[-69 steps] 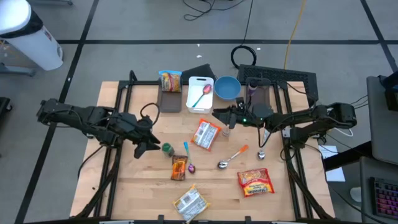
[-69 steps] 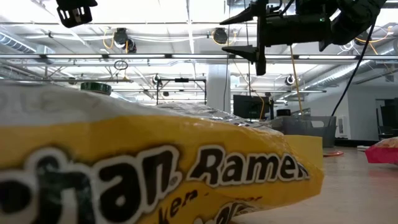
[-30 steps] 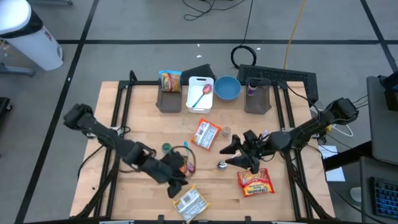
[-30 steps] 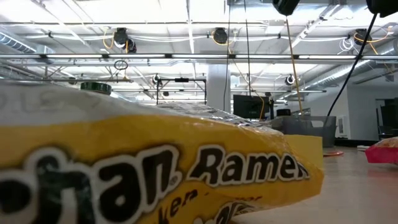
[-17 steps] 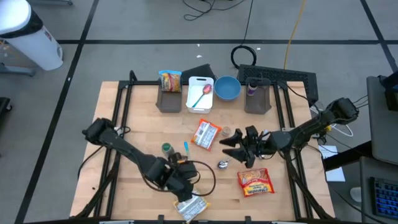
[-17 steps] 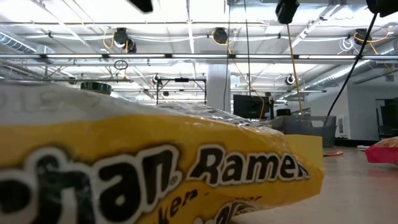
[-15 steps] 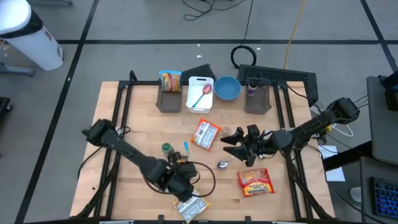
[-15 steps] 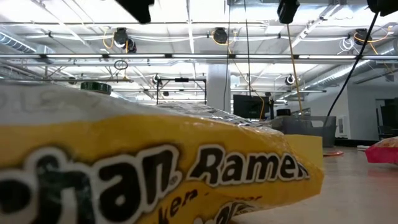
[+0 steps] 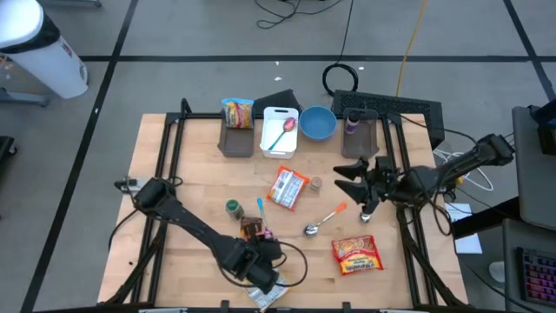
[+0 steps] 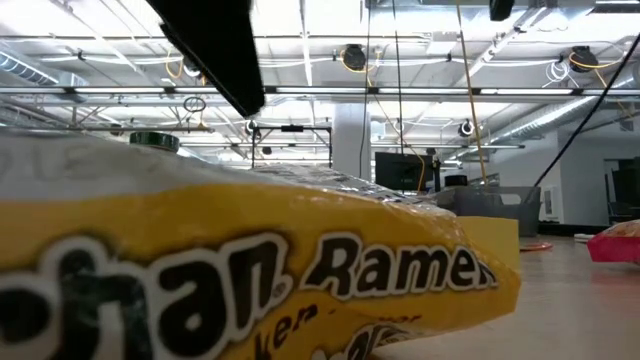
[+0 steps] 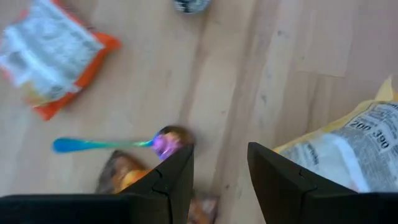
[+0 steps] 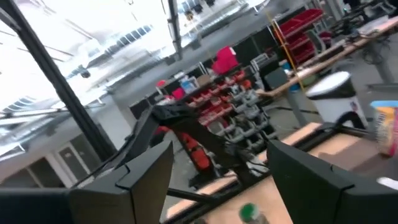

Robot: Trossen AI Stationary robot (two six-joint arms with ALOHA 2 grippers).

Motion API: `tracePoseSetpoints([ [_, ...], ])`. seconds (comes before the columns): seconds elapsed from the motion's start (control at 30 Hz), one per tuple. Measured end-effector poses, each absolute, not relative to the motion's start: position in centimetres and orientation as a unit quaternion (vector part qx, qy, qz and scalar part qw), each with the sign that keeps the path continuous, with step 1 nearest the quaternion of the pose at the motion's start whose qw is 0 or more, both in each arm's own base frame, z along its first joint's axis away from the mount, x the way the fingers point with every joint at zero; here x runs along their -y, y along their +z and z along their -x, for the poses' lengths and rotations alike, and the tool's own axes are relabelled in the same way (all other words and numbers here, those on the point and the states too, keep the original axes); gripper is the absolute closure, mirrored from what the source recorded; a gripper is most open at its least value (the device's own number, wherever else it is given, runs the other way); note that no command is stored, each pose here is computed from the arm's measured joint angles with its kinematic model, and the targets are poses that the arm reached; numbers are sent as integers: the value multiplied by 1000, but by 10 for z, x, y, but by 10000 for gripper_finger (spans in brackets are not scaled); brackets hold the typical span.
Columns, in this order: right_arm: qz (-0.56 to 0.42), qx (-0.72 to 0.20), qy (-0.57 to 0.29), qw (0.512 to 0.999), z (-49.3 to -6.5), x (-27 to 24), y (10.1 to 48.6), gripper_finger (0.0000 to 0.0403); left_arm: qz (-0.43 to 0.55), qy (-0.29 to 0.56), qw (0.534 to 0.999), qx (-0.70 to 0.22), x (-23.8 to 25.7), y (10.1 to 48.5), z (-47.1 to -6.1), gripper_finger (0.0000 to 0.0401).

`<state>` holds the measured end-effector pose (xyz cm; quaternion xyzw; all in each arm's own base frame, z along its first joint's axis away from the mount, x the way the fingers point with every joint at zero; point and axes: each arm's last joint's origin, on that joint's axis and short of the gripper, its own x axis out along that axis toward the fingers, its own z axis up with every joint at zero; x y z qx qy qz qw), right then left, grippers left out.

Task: Pick & Place Food Item
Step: Put the blue spoon into the white bin

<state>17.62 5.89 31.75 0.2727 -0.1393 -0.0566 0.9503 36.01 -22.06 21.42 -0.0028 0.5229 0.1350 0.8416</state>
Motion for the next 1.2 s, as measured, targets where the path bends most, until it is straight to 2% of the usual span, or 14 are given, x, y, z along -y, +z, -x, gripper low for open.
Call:
tracePoseSetpoints([
  [0.4, -277, 103, -64, 953, -173, -57, 312, 149, 14, 128, 811, -571, 210, 175, -380, 245],
  [1.2, -272, 82, -68, 956, -174, -58, 307, 149, -22, 153, 792, -591, 188, 169, -382, 245],
])
